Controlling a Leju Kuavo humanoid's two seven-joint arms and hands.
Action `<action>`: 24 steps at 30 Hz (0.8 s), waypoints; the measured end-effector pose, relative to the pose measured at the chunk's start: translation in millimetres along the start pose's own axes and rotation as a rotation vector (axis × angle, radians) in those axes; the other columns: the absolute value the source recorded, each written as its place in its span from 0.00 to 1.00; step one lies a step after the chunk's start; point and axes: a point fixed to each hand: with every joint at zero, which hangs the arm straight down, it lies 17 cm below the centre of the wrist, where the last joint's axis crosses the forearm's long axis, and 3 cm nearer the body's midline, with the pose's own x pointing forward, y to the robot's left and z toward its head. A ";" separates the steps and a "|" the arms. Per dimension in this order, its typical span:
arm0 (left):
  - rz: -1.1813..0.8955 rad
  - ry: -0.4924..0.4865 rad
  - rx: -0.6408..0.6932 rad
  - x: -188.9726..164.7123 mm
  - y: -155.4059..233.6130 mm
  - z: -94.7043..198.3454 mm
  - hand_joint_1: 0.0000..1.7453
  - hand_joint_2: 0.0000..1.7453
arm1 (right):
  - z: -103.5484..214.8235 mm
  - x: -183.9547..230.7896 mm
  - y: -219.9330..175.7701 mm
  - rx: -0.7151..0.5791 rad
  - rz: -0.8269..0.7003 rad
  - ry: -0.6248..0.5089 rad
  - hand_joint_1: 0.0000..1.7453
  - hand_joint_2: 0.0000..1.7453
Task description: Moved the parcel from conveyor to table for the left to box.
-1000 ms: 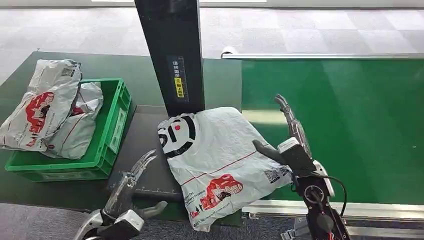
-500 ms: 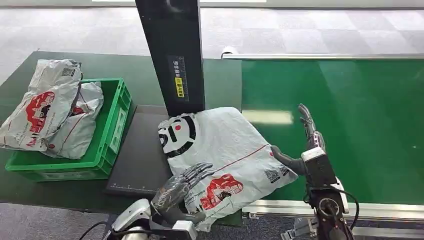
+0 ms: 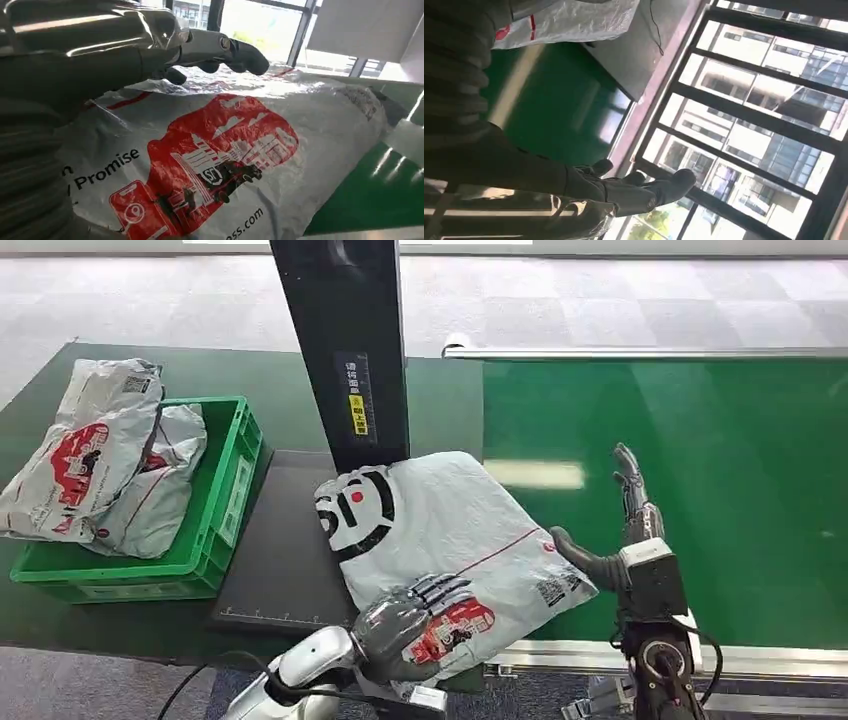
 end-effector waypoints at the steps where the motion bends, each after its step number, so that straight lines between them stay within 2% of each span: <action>1: -0.005 -0.010 -0.019 2.7 -5.6 -4.1 0.00 1.00 | -0.2 2.0 -2.4 -0.010 0.000 -0.006 0.00 1.00; 3: -0.026 -0.028 -0.061 7.3 -16.3 -13.4 0.00 1.00 | -0.6 6.4 -6.6 -0.029 -0.002 -0.015 0.00 1.00; 4: -0.031 -0.038 -0.075 10.2 -19.0 -18.3 0.06 1.00 | 0.0 7.6 -7.9 -0.035 -0.003 -0.017 0.00 1.00; 5: -0.016 -0.046 -0.104 13.4 -27.3 -21.4 0.50 1.00 | 0.4 9.8 -10.6 -0.048 -0.003 -0.021 0.00 1.00; 8: 0.007 -0.056 -0.159 16.5 -38.4 -29.3 0.50 1.00 | 4.4 12.1 -18.4 -0.082 0.000 -0.022 0.00 1.00; 9: 0.009 -0.055 -0.172 15.2 -39.9 -30.7 0.94 1.00 | 5.6 12.7 -21.0 -0.090 0.000 -0.022 0.00 1.00; 10: 0.009 -0.056 -0.180 14.4 -40.5 -32.2 1.00 1.00 | 6.6 13.1 -23.5 -0.098 0.001 -0.022 0.00 1.00; 20: 0.003 -0.054 -0.215 8.0 -38.1 -40.2 1.00 1.00 | 12.5 18.3 -46.3 -0.166 0.012 -0.030 0.00 1.00; 24: 0.170 -0.098 -0.232 20.5 -31.3 -35.6 1.00 1.00 | 17.2 17.3 -52.9 -0.183 0.019 -0.025 0.00 1.00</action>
